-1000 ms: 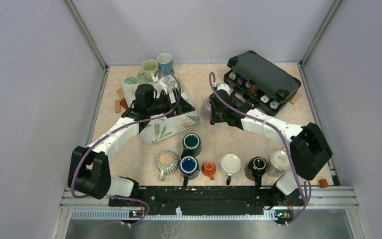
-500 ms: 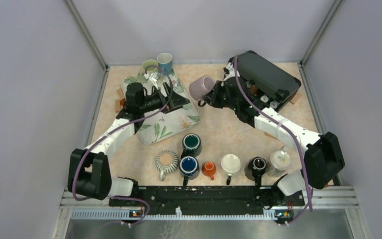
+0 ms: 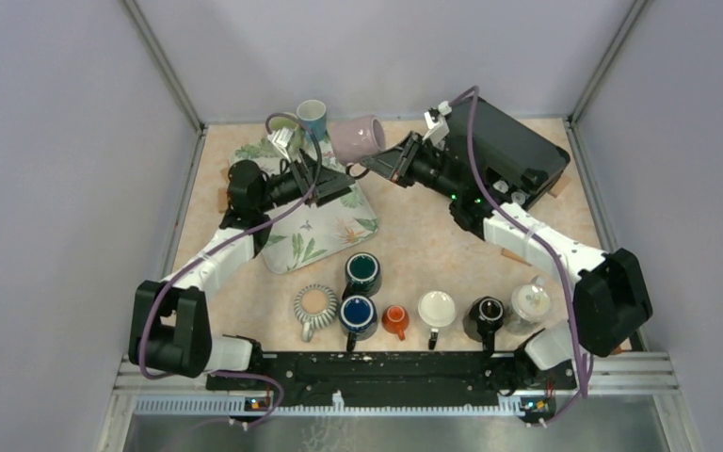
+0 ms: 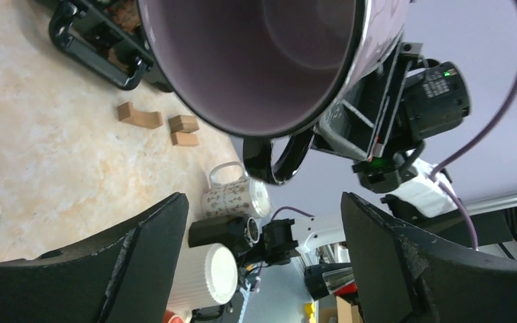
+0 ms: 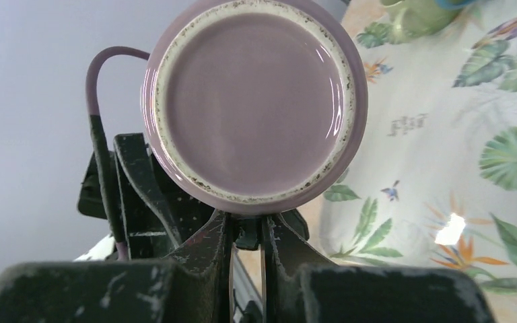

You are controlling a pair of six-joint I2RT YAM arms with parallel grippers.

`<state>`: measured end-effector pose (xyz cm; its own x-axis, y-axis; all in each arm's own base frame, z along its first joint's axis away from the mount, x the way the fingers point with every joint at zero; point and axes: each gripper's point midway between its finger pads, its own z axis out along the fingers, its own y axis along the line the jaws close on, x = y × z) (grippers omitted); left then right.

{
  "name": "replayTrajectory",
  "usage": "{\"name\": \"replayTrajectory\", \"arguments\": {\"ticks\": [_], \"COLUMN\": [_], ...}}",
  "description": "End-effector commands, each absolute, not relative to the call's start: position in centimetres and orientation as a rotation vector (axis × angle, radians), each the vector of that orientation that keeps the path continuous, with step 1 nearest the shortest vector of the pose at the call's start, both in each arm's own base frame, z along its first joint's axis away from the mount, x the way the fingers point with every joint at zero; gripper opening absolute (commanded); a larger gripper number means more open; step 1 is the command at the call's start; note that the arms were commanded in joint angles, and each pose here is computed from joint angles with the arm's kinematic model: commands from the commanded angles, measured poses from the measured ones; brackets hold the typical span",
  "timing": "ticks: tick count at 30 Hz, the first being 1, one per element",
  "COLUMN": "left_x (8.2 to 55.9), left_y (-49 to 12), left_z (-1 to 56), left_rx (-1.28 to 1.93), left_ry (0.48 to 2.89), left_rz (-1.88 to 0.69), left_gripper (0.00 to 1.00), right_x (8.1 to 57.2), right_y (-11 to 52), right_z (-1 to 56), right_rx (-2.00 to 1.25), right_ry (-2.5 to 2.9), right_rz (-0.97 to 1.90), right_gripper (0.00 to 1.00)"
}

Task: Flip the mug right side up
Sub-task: Turn over the cup at the center of the board.

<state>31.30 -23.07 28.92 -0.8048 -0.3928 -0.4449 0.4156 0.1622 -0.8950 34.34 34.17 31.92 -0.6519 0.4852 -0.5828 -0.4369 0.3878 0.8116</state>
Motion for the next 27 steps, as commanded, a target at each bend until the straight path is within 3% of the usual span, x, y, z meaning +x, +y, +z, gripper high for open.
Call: {"name": "replayTrajectory", "arguments": {"ticks": [1,27], "left_x": [30.6,31.3], "left_y": [-23.1,-25.0], "left_z": [32.1,34.5], "left_rx": [0.078,0.038], "left_ry": [1.696,1.588], "left_rz": [-1.786,-1.864], "left_gripper": [0.89,0.39], "right_x": [33.0,32.0], "right_y": [34.9,35.4], "right_z": [37.9,36.8], "right_rx": [-0.039,-0.017], "right_ry": [1.577,1.552], "right_rz": [1.589,1.727], "right_gripper": [0.0,0.0]}}
